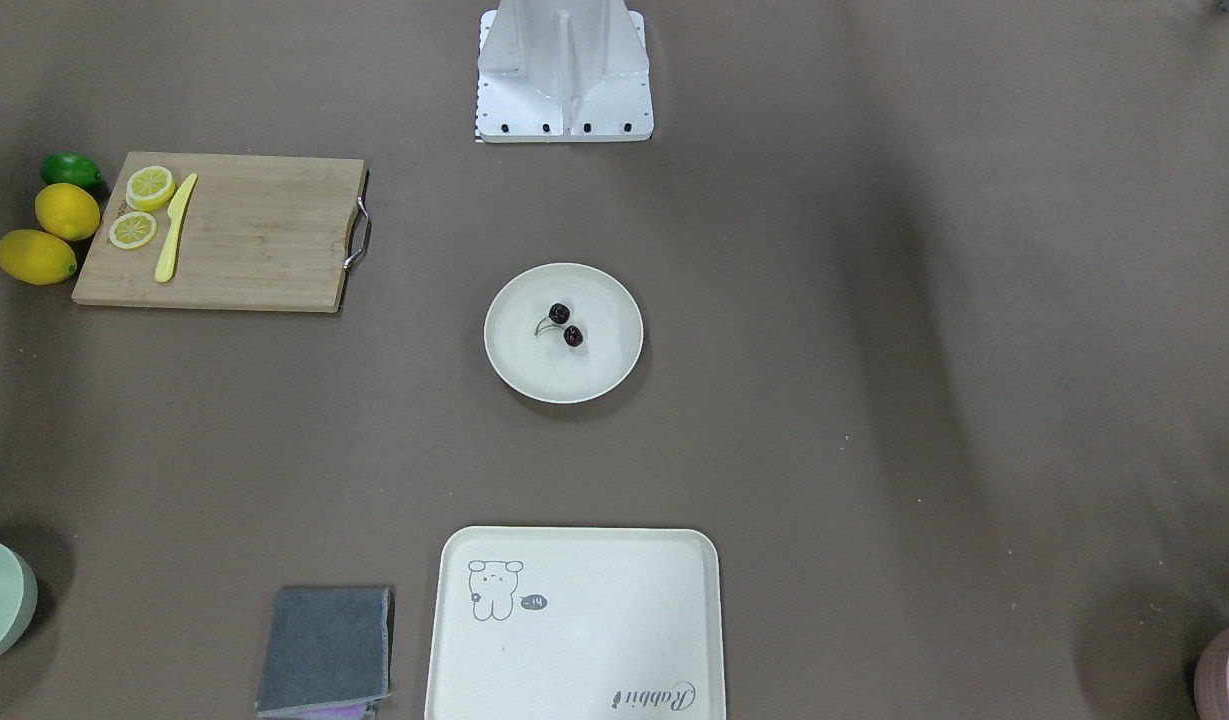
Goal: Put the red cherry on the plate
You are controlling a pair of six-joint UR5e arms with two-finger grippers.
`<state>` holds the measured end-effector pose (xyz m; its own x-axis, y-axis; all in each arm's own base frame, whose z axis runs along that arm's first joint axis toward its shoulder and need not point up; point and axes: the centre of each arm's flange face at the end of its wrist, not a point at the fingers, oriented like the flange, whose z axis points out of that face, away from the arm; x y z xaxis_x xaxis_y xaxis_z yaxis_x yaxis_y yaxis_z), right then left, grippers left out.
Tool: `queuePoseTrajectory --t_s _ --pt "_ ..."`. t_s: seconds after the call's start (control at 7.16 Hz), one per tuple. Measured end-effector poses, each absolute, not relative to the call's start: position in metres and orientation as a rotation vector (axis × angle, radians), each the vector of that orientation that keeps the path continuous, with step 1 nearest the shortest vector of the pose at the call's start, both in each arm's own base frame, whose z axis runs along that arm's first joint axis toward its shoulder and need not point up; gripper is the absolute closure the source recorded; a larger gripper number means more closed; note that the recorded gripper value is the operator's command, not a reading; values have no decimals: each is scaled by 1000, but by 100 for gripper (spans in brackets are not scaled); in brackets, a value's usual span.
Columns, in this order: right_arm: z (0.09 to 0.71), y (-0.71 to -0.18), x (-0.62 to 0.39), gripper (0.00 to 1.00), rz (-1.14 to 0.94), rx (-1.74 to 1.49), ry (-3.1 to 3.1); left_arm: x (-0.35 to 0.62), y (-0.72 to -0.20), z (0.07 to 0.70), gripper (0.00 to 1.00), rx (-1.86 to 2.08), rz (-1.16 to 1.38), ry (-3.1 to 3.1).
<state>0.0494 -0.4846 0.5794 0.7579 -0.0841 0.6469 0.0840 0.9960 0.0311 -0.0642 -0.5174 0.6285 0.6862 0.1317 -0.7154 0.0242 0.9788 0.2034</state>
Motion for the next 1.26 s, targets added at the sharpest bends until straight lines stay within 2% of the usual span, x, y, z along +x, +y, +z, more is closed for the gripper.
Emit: queuePoseTrajectory --t_s 0.42,1.26 --pt "619 -471 74 0 -81 -33 -724 -63 -518 637 2 188 57 813" --pt "618 -472 78 0 -66 -30 -725 -63 -523 632 2 198 60 809"
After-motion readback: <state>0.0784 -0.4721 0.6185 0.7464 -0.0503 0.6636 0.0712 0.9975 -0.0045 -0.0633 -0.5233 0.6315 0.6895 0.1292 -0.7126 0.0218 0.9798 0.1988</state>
